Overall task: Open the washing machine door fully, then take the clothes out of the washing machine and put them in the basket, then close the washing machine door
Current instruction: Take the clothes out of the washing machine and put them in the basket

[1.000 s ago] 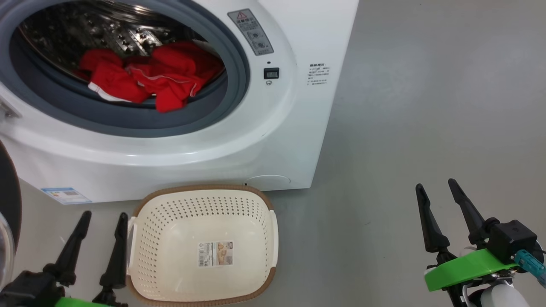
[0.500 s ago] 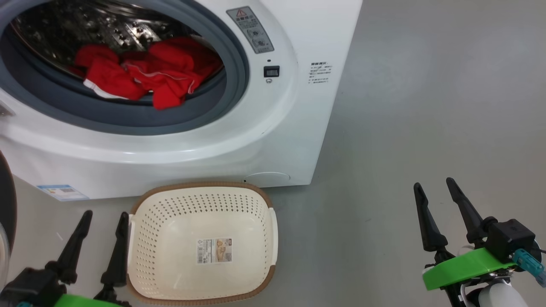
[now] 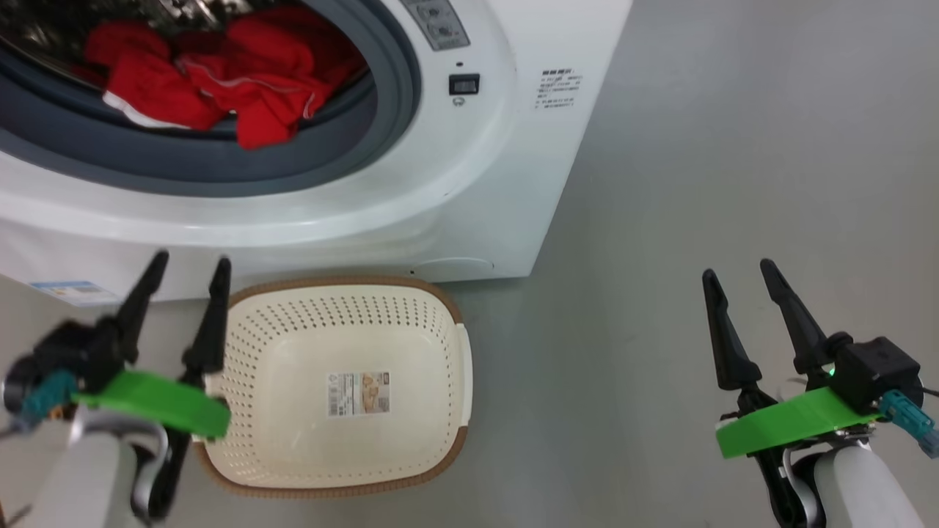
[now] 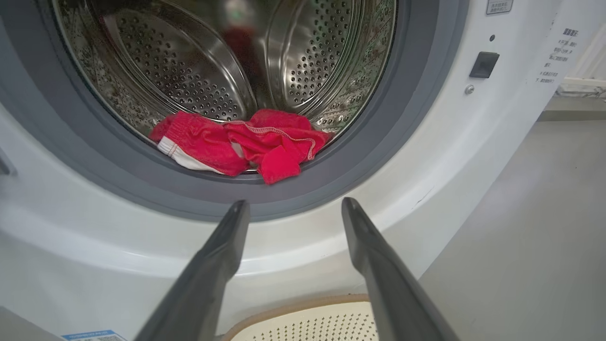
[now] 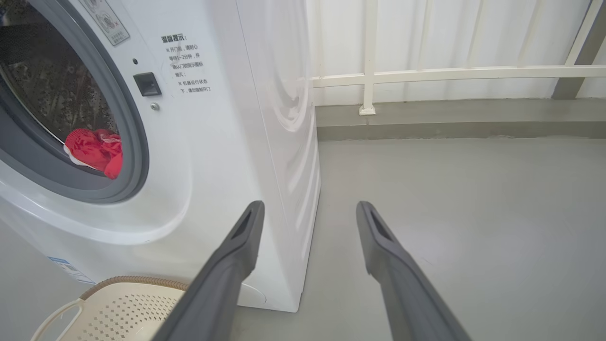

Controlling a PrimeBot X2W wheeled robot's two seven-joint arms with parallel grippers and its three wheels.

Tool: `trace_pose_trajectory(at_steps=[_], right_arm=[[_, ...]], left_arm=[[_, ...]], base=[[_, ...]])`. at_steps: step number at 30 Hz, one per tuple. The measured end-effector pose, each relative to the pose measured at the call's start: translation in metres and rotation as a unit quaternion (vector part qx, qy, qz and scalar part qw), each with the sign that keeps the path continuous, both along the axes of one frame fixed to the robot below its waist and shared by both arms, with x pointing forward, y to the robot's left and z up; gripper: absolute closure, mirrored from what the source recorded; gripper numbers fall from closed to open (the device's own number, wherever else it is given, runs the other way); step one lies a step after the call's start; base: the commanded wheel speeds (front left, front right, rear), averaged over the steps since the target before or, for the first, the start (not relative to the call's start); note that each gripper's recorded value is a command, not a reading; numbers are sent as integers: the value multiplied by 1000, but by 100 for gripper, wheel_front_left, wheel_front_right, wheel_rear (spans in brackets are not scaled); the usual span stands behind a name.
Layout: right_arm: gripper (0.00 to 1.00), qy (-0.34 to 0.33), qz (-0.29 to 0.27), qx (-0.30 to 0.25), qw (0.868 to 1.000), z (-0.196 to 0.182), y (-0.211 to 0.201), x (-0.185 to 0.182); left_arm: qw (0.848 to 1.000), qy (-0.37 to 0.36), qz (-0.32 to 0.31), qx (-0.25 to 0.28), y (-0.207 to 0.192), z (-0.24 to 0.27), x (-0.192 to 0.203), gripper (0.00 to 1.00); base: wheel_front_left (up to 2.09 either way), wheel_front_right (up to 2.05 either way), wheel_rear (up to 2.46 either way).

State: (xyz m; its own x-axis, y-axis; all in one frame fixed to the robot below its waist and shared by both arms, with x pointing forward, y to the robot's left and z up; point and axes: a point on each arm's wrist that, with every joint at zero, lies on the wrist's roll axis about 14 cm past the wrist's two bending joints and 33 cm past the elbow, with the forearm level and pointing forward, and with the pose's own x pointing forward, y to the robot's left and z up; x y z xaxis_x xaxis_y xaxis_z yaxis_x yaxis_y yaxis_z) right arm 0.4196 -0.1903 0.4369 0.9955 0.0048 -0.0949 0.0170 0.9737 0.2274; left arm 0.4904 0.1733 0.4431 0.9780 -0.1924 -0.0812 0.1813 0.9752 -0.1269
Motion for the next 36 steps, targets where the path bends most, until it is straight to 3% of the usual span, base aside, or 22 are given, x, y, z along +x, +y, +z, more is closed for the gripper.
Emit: trace_pose_trajectory(at_steps=[21, 36], right_arm=[[0, 28, -10, 10, 999, -28, -7, 17], [0, 35, -11, 20, 999, -39, -8, 28]], left_arm=[[994, 91, -57, 31, -38, -32, 125, 0], [988, 136, -62, 41, -49, -57, 170, 0]], base=[[0, 0, 0], [0, 0, 0]])
